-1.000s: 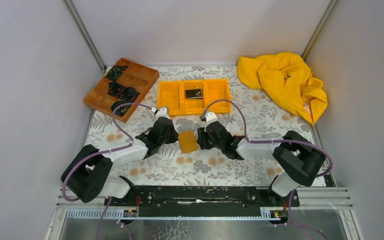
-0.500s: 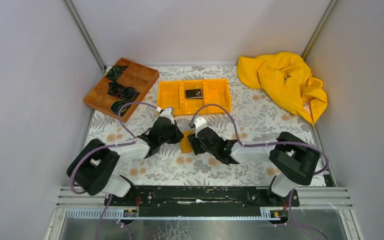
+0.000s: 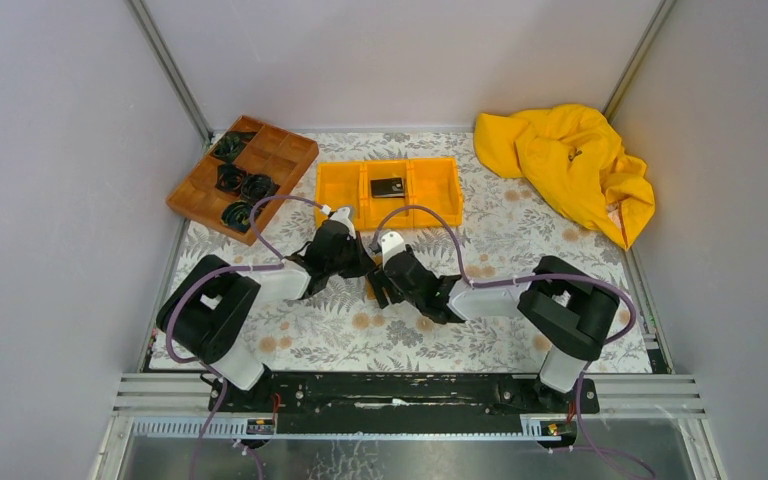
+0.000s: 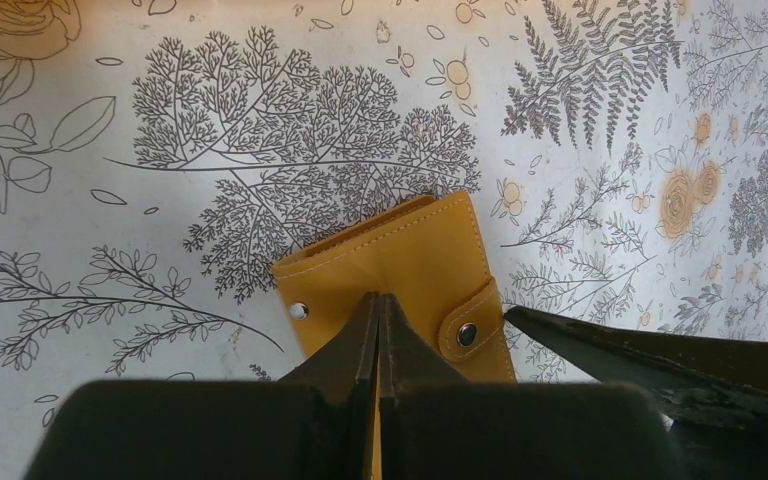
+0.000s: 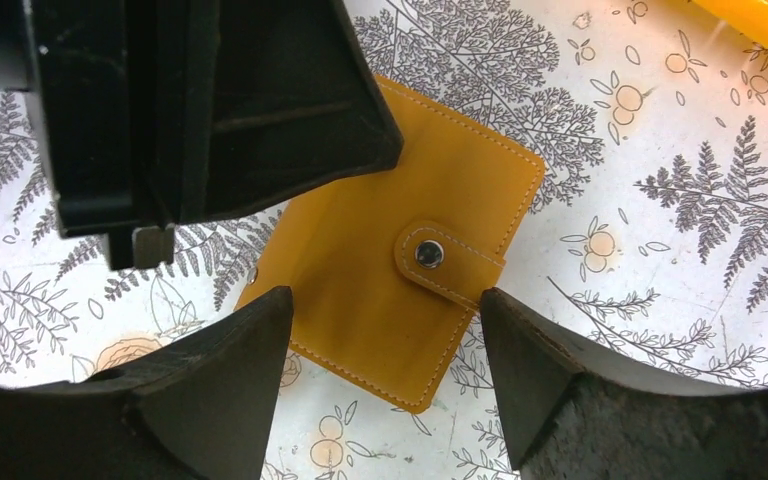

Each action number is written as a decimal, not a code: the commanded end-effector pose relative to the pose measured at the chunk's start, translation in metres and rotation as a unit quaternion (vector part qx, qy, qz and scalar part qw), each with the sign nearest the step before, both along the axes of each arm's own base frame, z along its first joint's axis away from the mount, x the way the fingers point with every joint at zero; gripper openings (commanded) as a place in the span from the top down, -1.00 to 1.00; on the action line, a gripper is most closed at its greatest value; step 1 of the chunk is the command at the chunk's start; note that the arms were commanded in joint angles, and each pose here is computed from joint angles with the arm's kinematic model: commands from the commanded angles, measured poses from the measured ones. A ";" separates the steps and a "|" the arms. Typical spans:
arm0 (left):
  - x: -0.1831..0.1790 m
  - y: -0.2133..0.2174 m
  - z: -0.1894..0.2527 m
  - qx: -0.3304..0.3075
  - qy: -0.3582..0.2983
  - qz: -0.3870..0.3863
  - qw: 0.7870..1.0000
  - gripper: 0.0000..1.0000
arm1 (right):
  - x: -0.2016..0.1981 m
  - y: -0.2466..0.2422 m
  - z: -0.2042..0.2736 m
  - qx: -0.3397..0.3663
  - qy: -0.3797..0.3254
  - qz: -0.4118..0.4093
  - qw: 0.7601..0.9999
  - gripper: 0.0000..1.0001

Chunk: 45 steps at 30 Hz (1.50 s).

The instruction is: Take the credit cards out of the card holder

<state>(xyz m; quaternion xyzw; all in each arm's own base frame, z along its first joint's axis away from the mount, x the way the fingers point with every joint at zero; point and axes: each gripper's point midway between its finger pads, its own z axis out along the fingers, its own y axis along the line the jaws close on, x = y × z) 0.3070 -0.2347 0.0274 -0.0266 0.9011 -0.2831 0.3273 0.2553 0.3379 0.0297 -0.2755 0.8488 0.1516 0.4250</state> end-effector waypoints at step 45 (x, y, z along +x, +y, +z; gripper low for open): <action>-0.013 0.025 -0.044 0.035 0.080 0.015 0.996 1.00 | 0.042 -0.014 -0.018 0.011 0.073 -0.096 0.993 0.63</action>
